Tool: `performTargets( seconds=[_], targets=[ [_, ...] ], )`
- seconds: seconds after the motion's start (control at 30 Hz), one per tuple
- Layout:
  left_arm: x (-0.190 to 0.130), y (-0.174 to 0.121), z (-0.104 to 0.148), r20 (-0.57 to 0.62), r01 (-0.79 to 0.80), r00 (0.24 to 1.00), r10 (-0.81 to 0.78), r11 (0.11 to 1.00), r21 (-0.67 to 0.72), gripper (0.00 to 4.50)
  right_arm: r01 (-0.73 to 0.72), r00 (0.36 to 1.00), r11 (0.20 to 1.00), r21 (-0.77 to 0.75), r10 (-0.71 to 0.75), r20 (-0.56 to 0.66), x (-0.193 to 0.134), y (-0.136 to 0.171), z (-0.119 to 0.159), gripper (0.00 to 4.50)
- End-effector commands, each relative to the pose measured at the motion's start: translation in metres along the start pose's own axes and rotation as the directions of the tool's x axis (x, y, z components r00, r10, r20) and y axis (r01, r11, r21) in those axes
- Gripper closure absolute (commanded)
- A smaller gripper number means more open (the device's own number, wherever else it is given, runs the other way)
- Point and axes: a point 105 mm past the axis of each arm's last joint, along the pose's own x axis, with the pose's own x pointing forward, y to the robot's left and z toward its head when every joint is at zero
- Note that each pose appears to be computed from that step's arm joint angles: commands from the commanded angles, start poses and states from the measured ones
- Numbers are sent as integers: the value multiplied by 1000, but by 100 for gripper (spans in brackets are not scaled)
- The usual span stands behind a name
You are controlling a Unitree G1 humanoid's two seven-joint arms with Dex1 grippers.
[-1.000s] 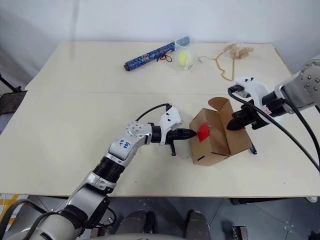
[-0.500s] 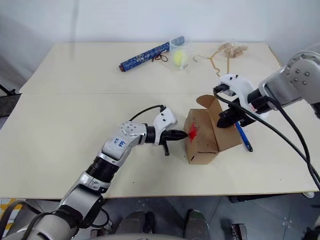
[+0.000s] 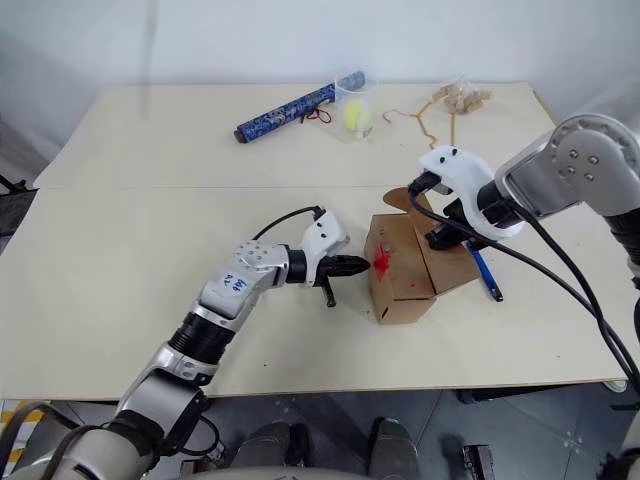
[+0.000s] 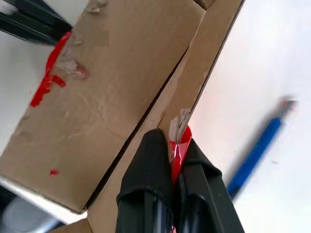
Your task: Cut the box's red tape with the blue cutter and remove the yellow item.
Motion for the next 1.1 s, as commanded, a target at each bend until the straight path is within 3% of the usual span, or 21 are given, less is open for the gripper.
performTargets(
  seconds=[0.03, 0.33, 0.47, 0.7, 0.8, 1.1],
  targets=[
    [-4, -4, 13, 35, 25, 999, -26, 999, 25, 450, 30, 999, 999, -30, -30, 11, -2, 1, 0, 445],
    [-31, -10, 31, -5, 157, 988, -157, 985, 77, 450, 75, 997, 995, -69, -74, 10, -3, 2, 5, 445],
    [-46, -11, 90, 152, 212, 961, -231, 968, 133, 450, 82, 997, 994, -76, -81, 16, -5, 2, 9, 445],
    [-34, -32, 126, 223, 289, 916, -334, 934, 209, 450, 81, 997, 994, -76, -79, 24, -4, 3, 12, 445],
    [-28, -43, 127, 213, 332, 901, -379, 916, 223, 450, 88, 996, 993, -74, -86, 29, -4, 2, 13, 445],
    [-27, -63, 94, 75, 431, 888, -454, 878, 210, 450, 117, 993, 992, -35, -117, 5, -5, -9, 2, 445]
  ],
)
